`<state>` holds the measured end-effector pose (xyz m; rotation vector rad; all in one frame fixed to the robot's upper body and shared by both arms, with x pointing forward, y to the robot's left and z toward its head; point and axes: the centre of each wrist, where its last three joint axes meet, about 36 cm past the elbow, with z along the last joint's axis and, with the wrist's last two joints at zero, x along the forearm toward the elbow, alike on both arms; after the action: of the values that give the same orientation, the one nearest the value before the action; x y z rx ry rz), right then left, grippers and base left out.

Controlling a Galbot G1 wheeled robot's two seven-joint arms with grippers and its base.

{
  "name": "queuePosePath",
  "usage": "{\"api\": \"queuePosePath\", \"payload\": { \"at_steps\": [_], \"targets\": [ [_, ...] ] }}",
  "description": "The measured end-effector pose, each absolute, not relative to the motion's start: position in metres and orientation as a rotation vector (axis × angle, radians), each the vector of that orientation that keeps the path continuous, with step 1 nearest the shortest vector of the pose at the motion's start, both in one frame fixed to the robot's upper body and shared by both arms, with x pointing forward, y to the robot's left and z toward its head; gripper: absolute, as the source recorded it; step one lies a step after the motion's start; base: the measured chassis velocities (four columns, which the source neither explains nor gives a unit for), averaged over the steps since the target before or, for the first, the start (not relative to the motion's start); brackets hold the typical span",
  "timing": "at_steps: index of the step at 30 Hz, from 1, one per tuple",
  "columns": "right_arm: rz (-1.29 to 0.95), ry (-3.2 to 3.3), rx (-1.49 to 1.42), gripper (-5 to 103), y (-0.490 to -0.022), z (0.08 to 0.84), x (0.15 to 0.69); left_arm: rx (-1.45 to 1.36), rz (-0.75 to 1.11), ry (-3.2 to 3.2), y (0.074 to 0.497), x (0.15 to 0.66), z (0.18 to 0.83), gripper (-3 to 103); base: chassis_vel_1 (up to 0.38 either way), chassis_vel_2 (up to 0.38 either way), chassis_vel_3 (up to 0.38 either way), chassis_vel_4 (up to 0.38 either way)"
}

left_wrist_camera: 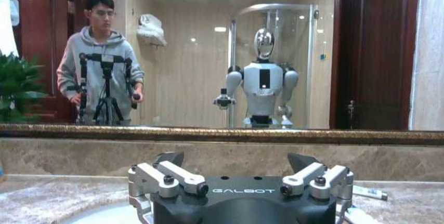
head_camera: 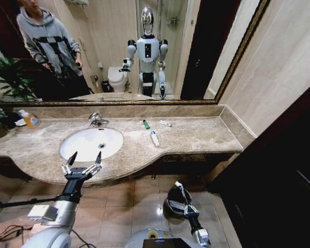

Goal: Pick up the trash from the sink and place it in the trash bin.

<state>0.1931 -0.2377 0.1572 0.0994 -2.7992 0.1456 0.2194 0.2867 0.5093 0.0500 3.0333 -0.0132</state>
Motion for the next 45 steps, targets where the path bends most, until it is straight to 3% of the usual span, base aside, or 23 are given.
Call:
{"api": "queuePosePath", "payload": {
  "at_steps": [22, 45],
  "targets": [
    [0.164, -2.492, 0.119, 0, -0.264, 0.042, 0.241, 0.05, -0.013, 3.033, 0.287, 0.219, 0.509, 100, 0.0, 0.0, 0.0, 0.0],
    [0.112, -2.244, 0.105, 0, -0.26, 0.028, 0.304, 0.05, -0.013, 3.033, 0.287, 0.219, 0.509, 100, 0.0, 0.0, 0.0, 0.0]
  ]
}}
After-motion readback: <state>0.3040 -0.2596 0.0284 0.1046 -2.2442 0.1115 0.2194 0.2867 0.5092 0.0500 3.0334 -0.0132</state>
